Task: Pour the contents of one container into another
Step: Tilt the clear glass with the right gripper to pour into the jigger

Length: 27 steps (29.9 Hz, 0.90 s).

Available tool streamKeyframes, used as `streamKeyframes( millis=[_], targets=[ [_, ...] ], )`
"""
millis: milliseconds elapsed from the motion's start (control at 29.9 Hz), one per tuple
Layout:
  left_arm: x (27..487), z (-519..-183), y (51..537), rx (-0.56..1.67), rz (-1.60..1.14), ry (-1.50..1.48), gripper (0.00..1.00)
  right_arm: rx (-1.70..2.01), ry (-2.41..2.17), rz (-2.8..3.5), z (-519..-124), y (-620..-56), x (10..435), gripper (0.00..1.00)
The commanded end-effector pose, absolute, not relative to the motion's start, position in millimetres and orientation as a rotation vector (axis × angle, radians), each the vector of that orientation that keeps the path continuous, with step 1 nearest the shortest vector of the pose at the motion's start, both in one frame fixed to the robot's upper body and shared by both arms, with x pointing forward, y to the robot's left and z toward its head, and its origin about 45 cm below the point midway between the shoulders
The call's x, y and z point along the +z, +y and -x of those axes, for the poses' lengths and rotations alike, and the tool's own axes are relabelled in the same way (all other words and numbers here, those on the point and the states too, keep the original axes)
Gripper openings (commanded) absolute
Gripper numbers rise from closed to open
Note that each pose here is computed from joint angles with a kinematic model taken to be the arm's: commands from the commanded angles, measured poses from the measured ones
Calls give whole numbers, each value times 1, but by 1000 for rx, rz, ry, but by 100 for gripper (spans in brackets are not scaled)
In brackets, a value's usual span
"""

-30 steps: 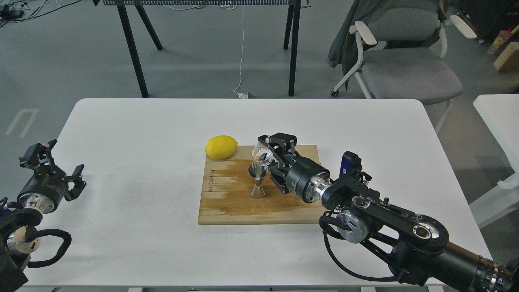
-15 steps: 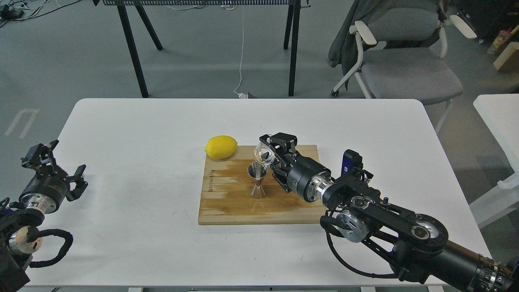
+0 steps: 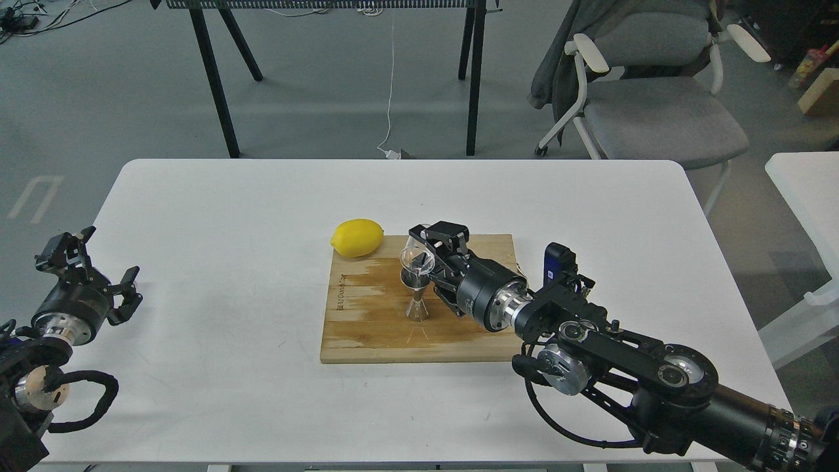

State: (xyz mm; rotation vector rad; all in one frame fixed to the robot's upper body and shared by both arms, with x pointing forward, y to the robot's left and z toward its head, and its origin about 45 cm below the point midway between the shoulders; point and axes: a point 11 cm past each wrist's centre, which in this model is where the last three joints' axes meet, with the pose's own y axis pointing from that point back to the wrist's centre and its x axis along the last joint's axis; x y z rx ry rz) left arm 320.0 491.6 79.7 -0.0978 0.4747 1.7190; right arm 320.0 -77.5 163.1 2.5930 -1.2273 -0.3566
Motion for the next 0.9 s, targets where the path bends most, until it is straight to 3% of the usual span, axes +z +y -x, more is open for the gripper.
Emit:
streamKeyframes(
  millis=[0,869],
  targets=[
    [78,-320,491,1720,97,477,99,-323,-1225,-2593,-321,-78,164,47],
    [78,-319,491,1722,96,478,99,-198,-1178,-2597,-322,-73,167,47]
  ],
)
